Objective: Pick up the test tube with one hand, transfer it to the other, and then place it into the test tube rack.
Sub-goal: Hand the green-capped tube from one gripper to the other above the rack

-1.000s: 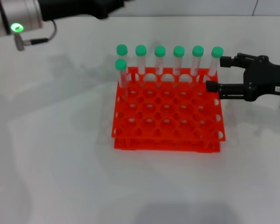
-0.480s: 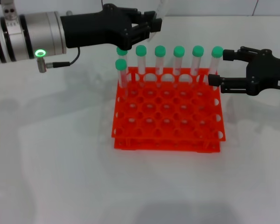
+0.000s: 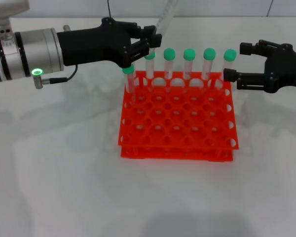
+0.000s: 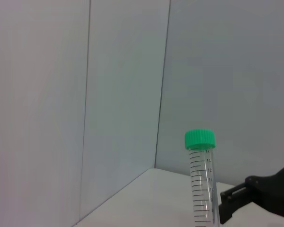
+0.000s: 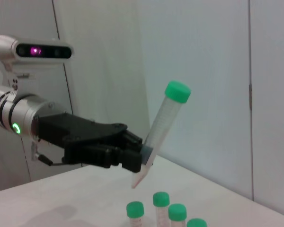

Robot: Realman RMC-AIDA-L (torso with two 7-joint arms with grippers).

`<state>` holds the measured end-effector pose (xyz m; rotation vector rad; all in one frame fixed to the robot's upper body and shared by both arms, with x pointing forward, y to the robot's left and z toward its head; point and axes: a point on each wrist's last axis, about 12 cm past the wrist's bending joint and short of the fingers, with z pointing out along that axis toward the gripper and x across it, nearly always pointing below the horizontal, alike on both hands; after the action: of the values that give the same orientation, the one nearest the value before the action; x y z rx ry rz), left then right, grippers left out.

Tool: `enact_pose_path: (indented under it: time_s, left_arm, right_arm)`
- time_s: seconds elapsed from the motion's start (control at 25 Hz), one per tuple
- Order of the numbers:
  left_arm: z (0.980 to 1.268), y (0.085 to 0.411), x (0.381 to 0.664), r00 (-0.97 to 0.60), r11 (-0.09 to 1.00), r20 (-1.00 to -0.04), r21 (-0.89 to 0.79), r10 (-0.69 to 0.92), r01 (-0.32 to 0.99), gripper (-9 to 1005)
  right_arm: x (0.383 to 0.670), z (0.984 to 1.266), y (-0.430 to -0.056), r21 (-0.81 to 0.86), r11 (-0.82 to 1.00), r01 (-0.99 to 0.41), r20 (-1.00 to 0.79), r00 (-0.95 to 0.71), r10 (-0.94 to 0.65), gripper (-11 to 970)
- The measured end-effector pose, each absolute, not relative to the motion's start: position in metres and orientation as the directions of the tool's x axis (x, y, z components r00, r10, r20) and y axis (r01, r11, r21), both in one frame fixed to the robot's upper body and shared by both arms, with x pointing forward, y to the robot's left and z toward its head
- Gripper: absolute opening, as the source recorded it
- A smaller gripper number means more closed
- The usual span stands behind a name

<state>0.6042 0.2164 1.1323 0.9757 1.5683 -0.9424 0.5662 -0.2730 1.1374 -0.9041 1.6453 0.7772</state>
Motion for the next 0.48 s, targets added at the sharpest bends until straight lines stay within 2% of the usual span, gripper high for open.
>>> enact_pose_path:
  time_s: [0.48]
  left_arm:
    - [1.126, 0.216, 0.6, -0.111, 0.355, -0.983, -0.053, 0.145, 0.933, 201]
  right_arm:
    - [0.571, 1.153, -0.271, 0.029, 0.491, -0.871, -0.989, -0.096, -0.112, 839]
